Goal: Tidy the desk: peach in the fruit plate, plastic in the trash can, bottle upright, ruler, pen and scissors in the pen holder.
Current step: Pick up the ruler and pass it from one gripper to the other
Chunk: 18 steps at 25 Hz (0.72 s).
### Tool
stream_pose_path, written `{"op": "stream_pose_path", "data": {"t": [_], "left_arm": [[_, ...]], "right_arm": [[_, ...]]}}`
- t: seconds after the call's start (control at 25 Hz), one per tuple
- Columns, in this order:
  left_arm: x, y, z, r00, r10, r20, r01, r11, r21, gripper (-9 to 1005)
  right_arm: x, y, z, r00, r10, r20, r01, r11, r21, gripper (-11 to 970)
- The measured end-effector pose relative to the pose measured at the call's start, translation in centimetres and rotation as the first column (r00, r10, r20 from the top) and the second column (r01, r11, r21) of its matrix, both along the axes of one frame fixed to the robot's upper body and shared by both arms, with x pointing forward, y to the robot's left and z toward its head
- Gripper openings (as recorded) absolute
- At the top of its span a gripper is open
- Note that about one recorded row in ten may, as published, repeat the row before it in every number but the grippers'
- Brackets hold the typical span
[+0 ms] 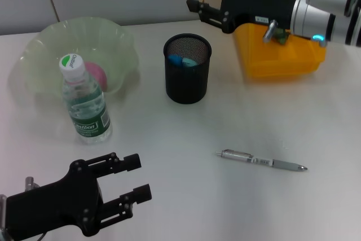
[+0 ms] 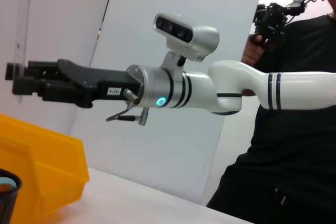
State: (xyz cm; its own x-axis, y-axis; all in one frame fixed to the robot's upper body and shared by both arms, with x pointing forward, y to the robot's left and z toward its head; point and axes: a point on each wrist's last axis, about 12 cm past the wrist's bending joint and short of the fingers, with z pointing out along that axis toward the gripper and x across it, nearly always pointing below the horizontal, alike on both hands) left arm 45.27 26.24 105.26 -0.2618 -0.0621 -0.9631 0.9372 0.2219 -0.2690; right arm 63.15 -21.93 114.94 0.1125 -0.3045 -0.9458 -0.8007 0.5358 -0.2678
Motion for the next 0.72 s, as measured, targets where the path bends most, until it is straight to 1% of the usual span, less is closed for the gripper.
{"op": "stream_pose_path", "data": {"t": [0.04, 0.08, 0.12, 0.2, 0.28, 0.32, 0.48, 0.72], "left_arm": [[0.0, 0.0, 0.0, 1.0, 0.0, 0.0, 0.0, 1.0, 0.0, 591], [0.0, 0.1, 0.1, 1.0, -0.012, 0.002, 0.012, 1.0, 0.003, 591], [0.0, 0.1, 0.1, 1.0, -0.012, 0.002, 0.012, 1.0, 0.003, 591], [-0.1, 0.1, 0.1, 1.0, -0.016, 0.002, 0.016, 1.0, 0.001, 591], [-0.2, 0.2, 0.2, 1.0, -0.026, 0.004, 0.026, 1.0, -0.006, 591], [-0.3, 0.2, 0.2, 1.0, -0.027, 0.003, 0.027, 1.0, -0.006, 591], [-0.6, 0.1, 0.1, 0.999, -0.04, -0.002, 0.04, 0.999, -0.004, 591], [-0.8, 0.1, 0.0, 0.999, -0.049, -0.007, 0.048, 0.999, -0.005, 591]], "right_arm": [[-0.1, 0.0, -0.3, 1.0, -0.003, -0.011, 0.003, 1.0, 0.006, 382], [-0.2, 0.0, -1.0, 0.999, -0.007, -0.039, 0.008, 1.0, 0.015, 382], [-0.2, 0.0, -1.0, 0.999, -0.007, -0.039, 0.008, 1.0, 0.015, 382], [-0.4, 0.1, -1.7, 0.998, -0.013, -0.069, 0.015, 1.0, 0.022, 383], [-0.2, 0.4, -2.9, 0.993, -0.044, -0.106, 0.048, 0.998, 0.029, 383], [-0.2, 0.4, -2.9, 0.993, -0.044, -0.106, 0.048, 0.998, 0.029, 383], [-0.3, 1.0, -4.2, 0.989, -0.055, -0.134, 0.061, 0.998, 0.036, 383], [-0.5, 1.4, -4.9, 0.985, -0.055, -0.165, 0.062, 0.997, 0.037, 383]]}}
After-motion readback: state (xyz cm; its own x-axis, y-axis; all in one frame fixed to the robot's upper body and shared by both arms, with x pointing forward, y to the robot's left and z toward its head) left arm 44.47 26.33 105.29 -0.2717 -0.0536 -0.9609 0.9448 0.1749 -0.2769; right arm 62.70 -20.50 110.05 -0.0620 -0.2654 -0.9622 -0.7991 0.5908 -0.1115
